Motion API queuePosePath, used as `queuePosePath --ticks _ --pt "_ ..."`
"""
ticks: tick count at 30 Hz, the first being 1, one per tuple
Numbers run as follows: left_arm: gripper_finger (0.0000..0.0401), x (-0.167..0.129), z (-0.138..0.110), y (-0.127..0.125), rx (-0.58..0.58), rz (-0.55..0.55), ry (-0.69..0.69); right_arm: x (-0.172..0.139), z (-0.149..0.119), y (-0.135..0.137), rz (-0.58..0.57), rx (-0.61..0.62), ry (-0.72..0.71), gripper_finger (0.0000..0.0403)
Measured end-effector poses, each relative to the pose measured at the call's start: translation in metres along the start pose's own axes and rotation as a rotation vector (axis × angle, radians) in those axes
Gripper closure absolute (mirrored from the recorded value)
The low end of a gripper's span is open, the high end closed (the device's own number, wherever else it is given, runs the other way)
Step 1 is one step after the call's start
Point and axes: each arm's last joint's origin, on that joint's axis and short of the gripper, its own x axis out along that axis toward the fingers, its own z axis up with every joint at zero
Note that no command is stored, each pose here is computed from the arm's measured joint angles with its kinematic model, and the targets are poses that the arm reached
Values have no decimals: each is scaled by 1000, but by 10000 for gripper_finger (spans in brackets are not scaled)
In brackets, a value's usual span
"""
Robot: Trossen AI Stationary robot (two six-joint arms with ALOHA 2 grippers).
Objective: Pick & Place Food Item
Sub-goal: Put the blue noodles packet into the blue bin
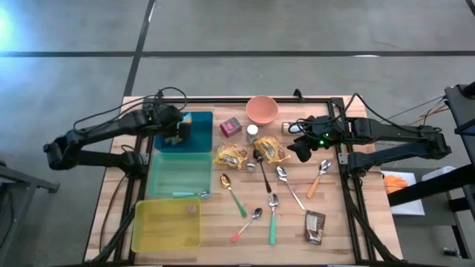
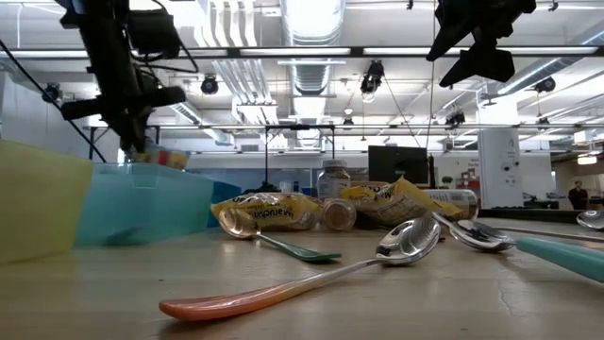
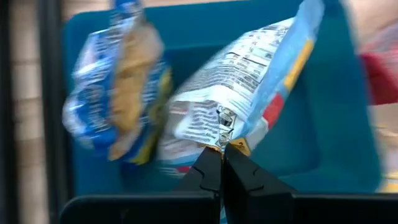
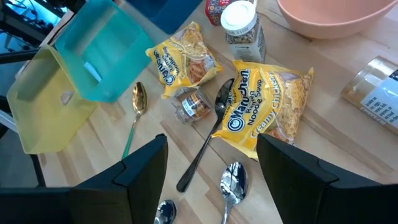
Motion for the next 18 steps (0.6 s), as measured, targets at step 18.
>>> queuePosePath --ticks 18 --pt "401 19 -14 18 -130 160 38 0 0 0 1 -1 1 161"
